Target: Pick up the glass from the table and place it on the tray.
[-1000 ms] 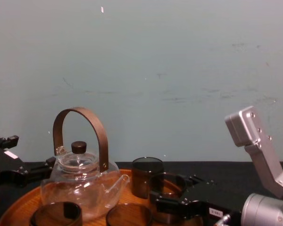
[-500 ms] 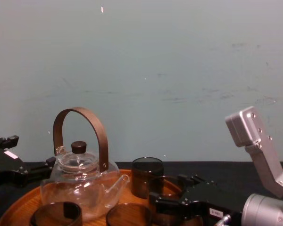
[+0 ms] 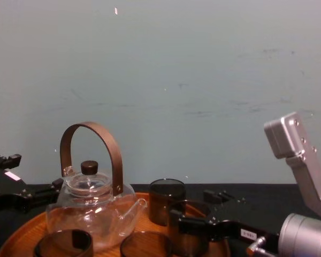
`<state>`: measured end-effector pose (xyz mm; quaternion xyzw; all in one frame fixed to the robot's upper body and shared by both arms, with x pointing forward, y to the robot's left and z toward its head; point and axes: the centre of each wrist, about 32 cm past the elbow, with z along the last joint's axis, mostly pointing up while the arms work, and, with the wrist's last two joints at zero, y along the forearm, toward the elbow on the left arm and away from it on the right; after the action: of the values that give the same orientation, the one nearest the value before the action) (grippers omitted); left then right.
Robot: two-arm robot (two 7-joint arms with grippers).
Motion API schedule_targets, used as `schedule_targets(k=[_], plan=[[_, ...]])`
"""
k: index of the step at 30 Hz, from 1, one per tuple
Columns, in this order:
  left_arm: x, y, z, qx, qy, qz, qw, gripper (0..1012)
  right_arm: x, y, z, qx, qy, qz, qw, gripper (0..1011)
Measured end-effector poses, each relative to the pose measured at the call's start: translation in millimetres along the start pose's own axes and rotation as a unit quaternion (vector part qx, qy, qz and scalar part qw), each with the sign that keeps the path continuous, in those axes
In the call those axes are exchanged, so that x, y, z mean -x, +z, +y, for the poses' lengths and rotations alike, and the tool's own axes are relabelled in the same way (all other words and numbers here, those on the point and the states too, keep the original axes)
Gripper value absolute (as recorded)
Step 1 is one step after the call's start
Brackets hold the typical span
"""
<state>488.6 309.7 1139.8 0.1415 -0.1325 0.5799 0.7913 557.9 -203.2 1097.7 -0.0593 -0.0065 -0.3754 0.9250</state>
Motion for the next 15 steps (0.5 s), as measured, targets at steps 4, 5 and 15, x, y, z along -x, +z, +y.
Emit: schedule_targets(k=[4,5,15], plan=[[0.0,0.0,0,0.000,0.000,0.000,1.0000,1001,-0.6,4.1,-2.2,-0.007,0.001,-0.001,1.0000,1002],[0.0,0.0,0,0.000,0.000,0.000,1.0000,1001,-0.7,4.8,-2.6,-0.008,0.001,-0.001,1.0000,1002],[0.0,0.0,0,0.000,0.000,0.000,1.0000,1001,-3.1,15.0,-9.6,-0.023,-0.003,-0.011,0.9997,1002]])
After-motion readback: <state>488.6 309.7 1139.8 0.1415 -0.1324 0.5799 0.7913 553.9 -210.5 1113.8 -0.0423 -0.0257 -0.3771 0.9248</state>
